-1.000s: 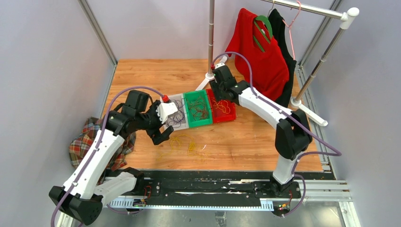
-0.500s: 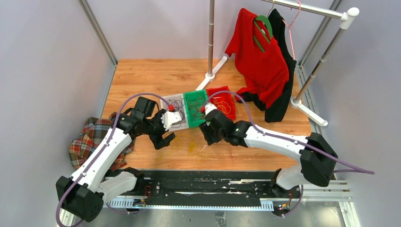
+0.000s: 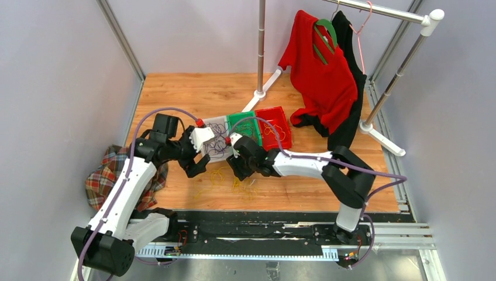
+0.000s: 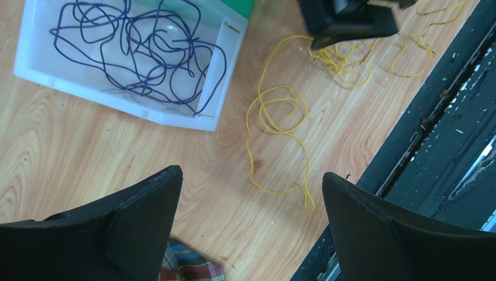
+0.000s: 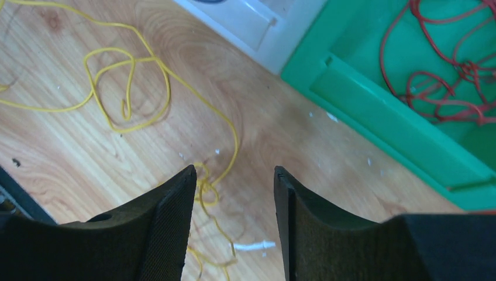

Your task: Untangle the cables

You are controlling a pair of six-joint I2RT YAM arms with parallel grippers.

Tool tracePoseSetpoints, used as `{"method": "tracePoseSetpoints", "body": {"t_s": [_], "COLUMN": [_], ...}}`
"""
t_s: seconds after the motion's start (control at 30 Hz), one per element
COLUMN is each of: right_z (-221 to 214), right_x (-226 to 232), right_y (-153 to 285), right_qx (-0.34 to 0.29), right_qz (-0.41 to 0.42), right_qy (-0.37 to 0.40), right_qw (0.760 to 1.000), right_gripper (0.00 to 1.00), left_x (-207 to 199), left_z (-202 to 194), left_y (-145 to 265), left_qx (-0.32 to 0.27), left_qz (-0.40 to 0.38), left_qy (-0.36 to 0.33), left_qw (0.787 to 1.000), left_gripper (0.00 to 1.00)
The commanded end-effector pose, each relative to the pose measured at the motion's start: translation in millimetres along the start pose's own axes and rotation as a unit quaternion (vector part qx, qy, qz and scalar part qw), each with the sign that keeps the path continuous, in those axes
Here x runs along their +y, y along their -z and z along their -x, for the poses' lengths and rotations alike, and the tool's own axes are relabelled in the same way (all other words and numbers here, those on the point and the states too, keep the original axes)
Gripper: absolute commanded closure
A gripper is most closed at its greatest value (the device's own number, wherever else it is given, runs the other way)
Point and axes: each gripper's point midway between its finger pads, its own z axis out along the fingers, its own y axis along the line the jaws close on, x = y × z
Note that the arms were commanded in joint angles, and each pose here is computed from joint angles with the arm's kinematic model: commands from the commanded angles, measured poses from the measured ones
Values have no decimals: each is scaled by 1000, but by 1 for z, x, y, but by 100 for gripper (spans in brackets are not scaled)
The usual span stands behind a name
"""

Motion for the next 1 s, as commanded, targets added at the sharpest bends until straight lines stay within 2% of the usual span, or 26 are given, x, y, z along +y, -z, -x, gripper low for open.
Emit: {"method": "tracePoseSetpoints", "body": {"t_s": [0.0,0.23,0.4,0.5,0.53,0.73,0.97], "right_z": [24,17,9,21,28,71,91], "right_x": [21,21,21,26,29,56,97], "right_y": [-18,-40,-42,-24,-15,52,98], "right_qx": [-31,-15,-12,-39,-52,-139,-173], "right_qz": [33,30,26,39,46,113,197], "right_qy": [39,43,37,28,25,15,30], "right_qw": [998,999,999,998,997,984,965], "right_gripper": [49,59,82,97,99,99,99], "left_x": [-3,-1,0,-2,-3,-15,-25], "left_z": [16,30,35,34,34,40,57], "left_y": [10,20,23,22,21,22,29], "left_qx": [-25,-39,-45,-46,-48,-72,-111], "left_qz": [-10,-5,-1,-7,-11,-35,-61], "left_qy": [-7,-6,-5,-4,-4,-20,-42], "left_qw": [1000,999,999,999,999,997,991], "left_gripper": [6,5,5,5,5,4,6]}}
